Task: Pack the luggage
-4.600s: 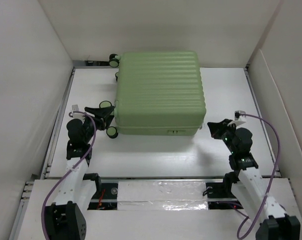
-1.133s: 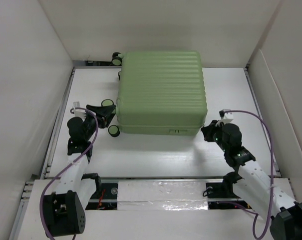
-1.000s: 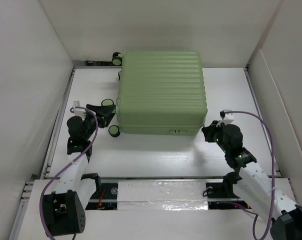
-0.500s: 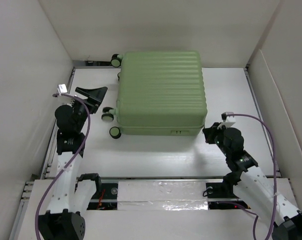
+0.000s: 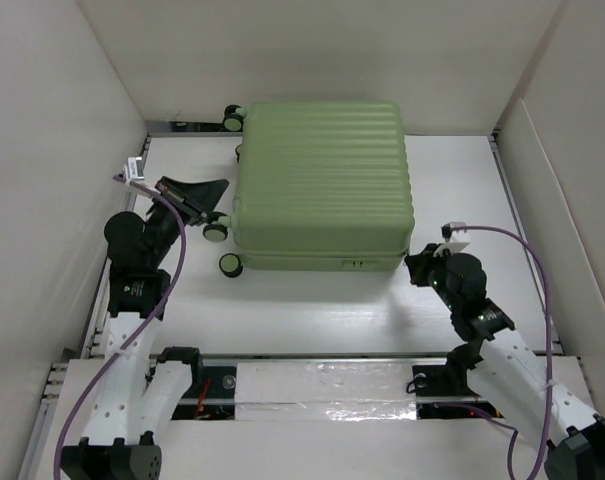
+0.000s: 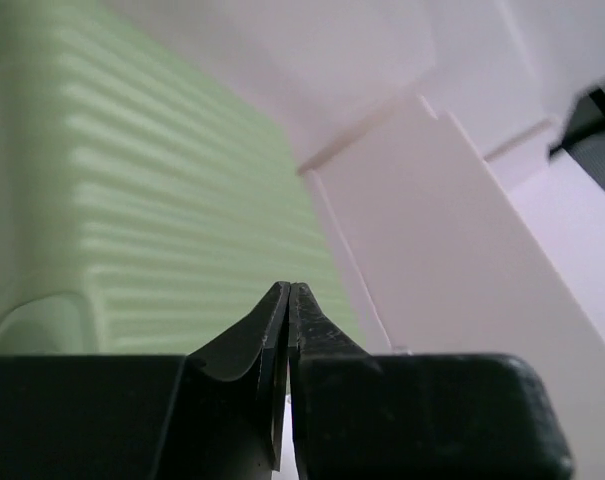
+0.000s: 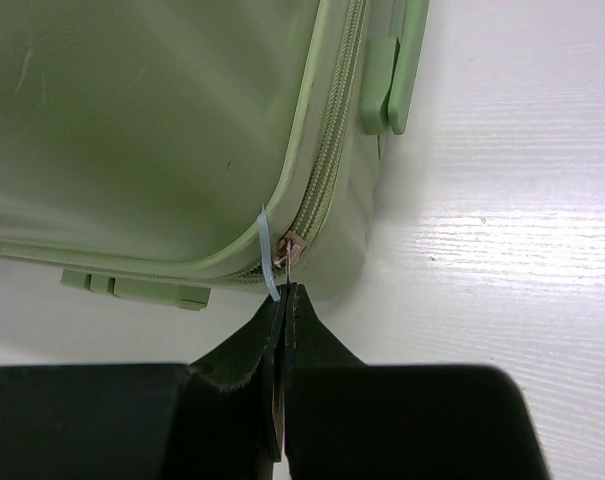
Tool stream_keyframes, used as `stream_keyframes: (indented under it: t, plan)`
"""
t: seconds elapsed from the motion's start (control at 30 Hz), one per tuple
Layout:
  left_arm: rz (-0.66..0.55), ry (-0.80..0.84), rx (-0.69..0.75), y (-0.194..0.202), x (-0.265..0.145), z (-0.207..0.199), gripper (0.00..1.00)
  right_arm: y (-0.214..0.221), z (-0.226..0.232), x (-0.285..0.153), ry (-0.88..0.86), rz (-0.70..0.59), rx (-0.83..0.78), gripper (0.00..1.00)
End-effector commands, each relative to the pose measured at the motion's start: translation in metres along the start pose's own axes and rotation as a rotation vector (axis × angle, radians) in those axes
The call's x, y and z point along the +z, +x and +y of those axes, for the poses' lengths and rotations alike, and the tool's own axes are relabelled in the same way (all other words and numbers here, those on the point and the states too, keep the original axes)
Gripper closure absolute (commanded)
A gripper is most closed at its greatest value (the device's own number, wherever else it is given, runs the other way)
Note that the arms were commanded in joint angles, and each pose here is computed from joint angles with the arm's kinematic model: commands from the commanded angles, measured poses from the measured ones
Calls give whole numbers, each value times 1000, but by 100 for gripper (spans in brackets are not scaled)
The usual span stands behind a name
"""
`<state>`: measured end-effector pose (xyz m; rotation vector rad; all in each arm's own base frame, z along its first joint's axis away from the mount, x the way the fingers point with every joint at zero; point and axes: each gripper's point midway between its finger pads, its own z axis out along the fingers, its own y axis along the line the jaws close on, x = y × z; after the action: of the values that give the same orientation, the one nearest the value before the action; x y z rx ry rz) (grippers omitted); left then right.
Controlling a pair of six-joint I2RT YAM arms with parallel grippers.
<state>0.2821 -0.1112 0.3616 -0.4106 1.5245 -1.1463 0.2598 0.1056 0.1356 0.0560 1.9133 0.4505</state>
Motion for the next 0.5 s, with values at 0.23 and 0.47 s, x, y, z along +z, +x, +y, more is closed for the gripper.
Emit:
stream_keyframes:
  t: [0.23,0.47]
  plan:
    - [69,218,321,1,2,-55,100,-27,11,3,-44,-82,-28,100]
    - [-74,242,301,-79,103,-143,85,-24,9,-1,-37,-72,-27,100]
